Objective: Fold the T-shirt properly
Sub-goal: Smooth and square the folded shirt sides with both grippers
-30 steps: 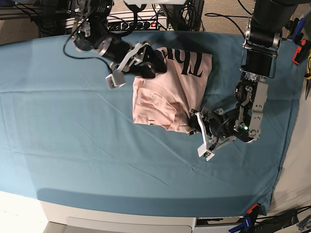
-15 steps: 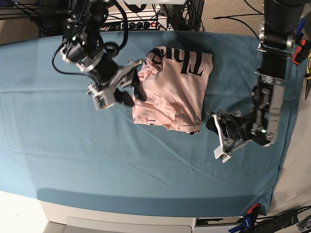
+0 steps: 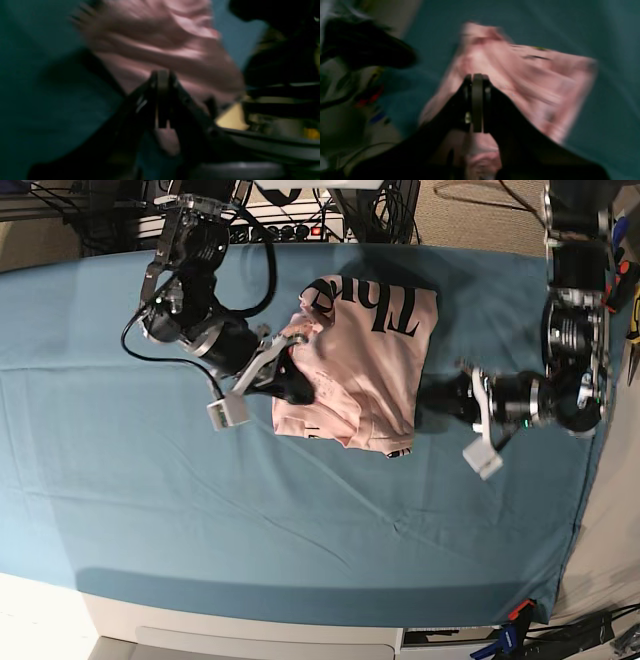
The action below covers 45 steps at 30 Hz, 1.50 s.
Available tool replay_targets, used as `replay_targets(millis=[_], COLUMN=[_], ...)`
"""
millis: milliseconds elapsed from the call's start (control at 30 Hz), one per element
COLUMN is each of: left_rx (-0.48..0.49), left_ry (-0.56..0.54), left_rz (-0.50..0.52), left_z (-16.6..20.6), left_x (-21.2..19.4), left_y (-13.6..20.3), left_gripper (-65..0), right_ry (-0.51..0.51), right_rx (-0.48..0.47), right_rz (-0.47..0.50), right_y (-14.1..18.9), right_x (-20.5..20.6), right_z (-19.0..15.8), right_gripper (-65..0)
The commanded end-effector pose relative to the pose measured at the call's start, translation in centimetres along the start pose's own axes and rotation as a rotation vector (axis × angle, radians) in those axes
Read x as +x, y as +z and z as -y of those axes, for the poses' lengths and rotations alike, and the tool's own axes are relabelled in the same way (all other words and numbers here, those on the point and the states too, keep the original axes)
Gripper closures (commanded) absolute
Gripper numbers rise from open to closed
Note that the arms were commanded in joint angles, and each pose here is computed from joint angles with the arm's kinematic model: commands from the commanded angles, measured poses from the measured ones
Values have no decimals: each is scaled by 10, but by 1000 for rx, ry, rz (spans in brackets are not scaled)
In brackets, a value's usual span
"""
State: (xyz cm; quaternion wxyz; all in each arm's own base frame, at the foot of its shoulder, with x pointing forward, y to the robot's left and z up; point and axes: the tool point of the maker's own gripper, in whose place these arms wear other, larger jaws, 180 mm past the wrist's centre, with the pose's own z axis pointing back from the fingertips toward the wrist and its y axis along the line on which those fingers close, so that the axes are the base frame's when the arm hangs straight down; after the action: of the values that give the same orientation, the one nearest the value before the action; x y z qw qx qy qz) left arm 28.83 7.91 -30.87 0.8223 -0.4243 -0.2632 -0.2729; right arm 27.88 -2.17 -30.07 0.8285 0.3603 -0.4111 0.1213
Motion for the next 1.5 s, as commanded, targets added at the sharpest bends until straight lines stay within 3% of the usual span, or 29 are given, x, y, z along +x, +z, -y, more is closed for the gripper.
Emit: replay_targets(millis=[0,100,233,500,867,1233,1367,1467], left_rx=[-64,-116,-146,-230,-93,50,74,72], left_ry=[-16,-14,27,127,141,176,171,172], left_rz=[77,93,86,114,-11,-108,-129,-116], left_z=[13,25,35,61,42,18,14,14], left_x=[14,-2,-19,-41,-70,-89,-93,-91], left_y=[7,5,-4,-33,-45,-45,-44,-45], left_gripper=[0,0,0,0,0,0,0,0], right_ry=[12,2,-8,38,-65,82,102,84], right_rx=[55,130,138,-29,-22,-122,-162,-134], right_rz=[33,30,12,-24,-127,-97,-97,-82], right_y=[1,4,6,3,-52,-63,-58,-57], right_x=[9,1,-8,-11,-24,35,43,46], right_z=[-12,-26,-28,3,48,77,88,85], right_gripper=[0,0,0,0,0,0,0,0])
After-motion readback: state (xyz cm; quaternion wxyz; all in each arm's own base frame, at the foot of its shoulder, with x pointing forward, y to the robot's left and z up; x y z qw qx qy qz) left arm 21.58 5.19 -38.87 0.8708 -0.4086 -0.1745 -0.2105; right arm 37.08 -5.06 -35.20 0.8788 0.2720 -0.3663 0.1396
